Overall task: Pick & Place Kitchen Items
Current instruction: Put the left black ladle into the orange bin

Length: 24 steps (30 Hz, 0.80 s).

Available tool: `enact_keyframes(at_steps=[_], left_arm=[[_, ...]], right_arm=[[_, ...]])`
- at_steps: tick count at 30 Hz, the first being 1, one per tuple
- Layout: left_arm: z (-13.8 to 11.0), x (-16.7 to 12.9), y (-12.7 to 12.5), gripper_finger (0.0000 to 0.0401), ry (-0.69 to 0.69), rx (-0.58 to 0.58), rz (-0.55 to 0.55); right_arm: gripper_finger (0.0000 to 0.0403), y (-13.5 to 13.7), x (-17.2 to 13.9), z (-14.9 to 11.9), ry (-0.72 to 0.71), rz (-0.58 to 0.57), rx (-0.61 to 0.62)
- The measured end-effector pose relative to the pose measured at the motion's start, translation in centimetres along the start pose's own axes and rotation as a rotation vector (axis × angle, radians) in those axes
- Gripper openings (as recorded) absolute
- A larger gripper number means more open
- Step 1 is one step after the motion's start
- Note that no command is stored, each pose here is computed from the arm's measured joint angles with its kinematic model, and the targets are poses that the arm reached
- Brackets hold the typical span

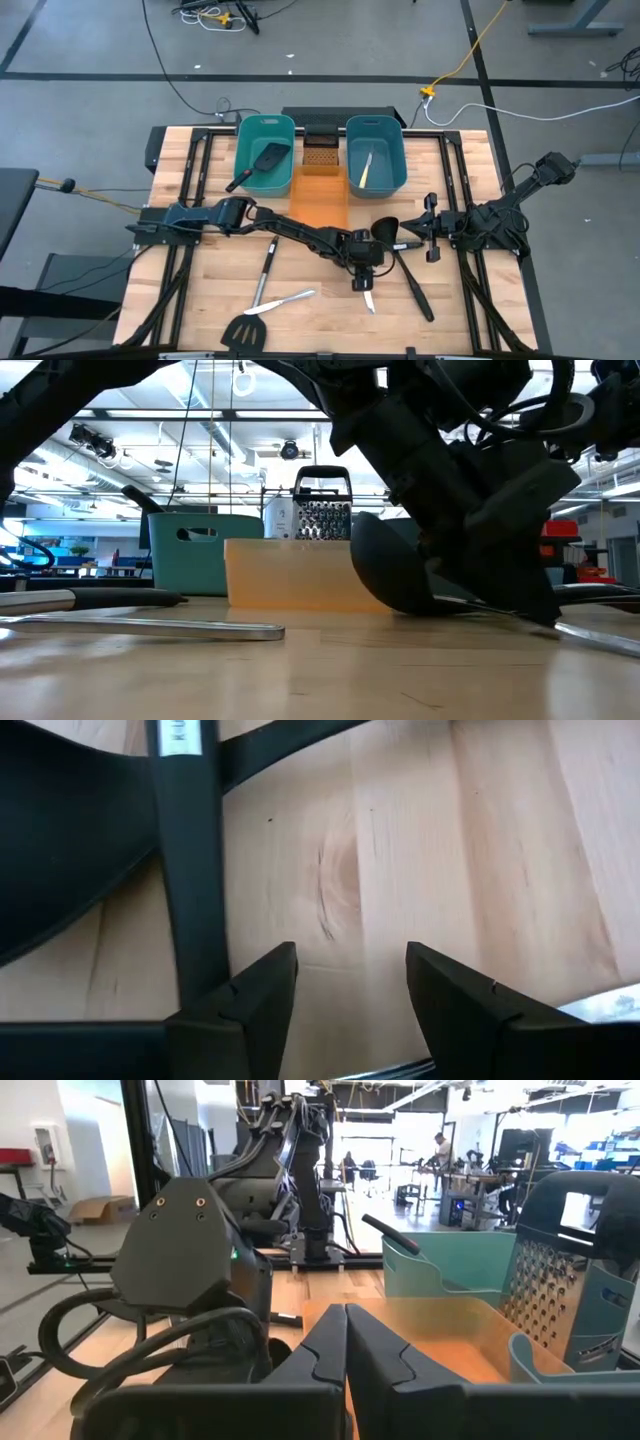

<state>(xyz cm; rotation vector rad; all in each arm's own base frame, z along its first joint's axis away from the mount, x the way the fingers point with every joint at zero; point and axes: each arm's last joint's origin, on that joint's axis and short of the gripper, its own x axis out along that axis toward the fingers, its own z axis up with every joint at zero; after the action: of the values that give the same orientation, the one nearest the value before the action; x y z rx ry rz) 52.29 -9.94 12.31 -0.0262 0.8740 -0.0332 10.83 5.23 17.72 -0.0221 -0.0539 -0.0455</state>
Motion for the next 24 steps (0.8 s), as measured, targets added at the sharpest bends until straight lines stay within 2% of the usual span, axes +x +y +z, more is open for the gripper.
enact_keyframes(at_steps=[6, 11, 17, 24], left_arm=[[2.0, -1.6, -0.2, 0.0199, -0.022, 0.073, 0.009], [4.1, -3.3, -0.2, 0.0198, -0.06, 0.124, 0.067], [4.1, -3.1, 2.1, 0.0193, -0.02, 0.076, 0.085], [2.3, -0.7, 3.5, 0.02, 0.075, 0.028, 0.018]], right_arm=[[0.0008, 0.0, 0.0, 0.0, 0.002, 0.0, -0.005], [0.0008, 0.0, 0.0, 0.0, 0.003, 0.001, -0.006], [0.0008, 0.0, 0.0, -0.1, 0.006, 0.002, -0.005], [0.0008, 0.0, 0.0, -0.1, 0.009, 0.002, -0.005]])
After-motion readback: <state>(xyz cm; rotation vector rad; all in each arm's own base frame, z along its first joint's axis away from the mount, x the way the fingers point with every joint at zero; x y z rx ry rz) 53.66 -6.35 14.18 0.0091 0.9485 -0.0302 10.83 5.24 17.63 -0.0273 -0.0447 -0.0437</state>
